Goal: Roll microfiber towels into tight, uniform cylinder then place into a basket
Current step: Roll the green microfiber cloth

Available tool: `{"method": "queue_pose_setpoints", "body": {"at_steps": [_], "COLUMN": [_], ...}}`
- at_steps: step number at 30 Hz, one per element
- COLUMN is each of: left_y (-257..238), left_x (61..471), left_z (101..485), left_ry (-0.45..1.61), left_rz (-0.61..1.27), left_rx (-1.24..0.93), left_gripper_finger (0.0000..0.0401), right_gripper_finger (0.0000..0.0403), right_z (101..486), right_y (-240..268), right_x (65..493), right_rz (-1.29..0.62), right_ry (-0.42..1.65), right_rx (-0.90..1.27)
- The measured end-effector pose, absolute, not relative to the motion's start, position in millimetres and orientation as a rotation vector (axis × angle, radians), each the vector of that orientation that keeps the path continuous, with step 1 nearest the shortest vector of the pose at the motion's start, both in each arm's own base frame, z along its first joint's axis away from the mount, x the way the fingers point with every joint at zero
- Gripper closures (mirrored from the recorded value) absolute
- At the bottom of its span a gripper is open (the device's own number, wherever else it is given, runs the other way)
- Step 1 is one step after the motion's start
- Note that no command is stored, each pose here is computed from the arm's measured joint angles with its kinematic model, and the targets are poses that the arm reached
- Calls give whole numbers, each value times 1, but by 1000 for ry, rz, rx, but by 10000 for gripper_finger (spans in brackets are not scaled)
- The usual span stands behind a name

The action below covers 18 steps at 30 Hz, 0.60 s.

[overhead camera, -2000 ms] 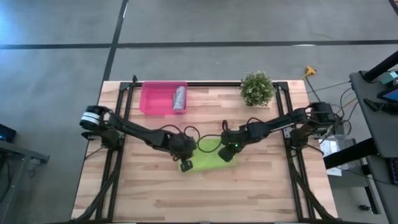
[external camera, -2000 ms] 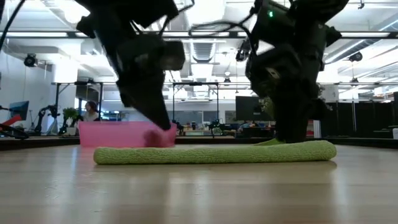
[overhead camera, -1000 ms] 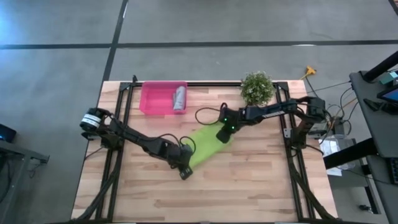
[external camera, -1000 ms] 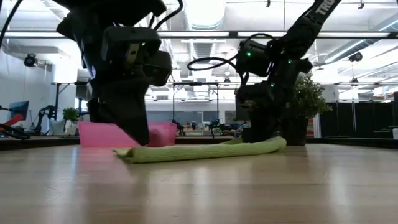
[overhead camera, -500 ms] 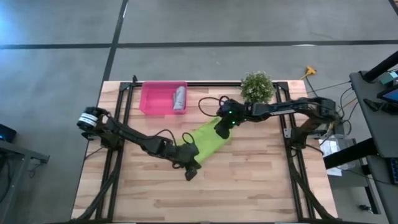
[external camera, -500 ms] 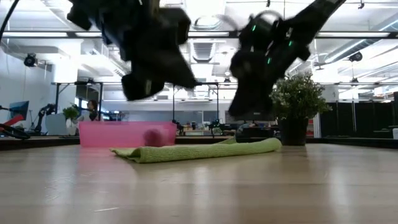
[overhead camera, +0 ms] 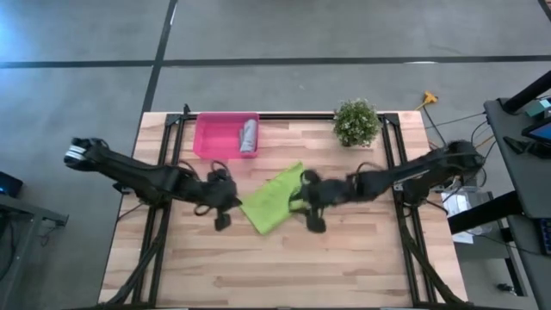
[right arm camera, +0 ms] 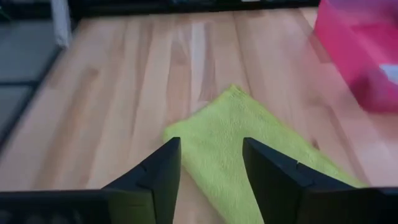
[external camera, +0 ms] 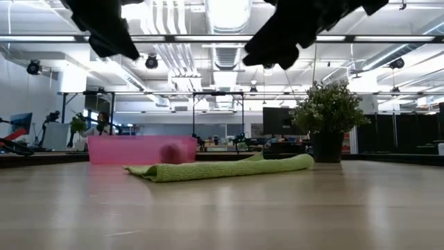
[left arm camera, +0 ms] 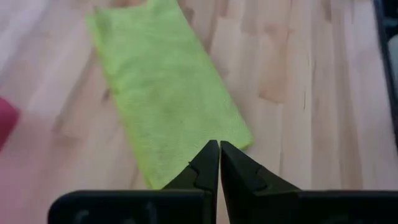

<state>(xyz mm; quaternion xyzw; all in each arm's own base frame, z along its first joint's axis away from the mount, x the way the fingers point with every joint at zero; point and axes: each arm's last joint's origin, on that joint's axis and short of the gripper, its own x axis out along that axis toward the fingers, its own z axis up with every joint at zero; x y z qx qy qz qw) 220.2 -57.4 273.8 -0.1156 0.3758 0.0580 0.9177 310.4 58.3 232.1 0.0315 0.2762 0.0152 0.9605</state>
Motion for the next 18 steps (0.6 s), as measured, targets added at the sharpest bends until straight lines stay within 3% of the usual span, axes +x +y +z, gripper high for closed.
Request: {"method": "queue_pose_setpoints", "body": {"at_steps": [6,12,18], "left_y": [-46,-41,-39], "left_x": [187,171,166], "left_z": [285,284,277], "left_ry": [649,607,613], "left_rz": [180,178,163], "left_rx": [-289,-310,-259], "left_gripper_finger": [401,401,401], "right_gripper_finger": [242,225,202], "right_z": [217,177,149], "right_y": [105,125,129], "right_x": [361,418,442], "right_rz": [57,79,81], "right_ry": [593,797,976], "right_rx": [-61,-170,-185]}}
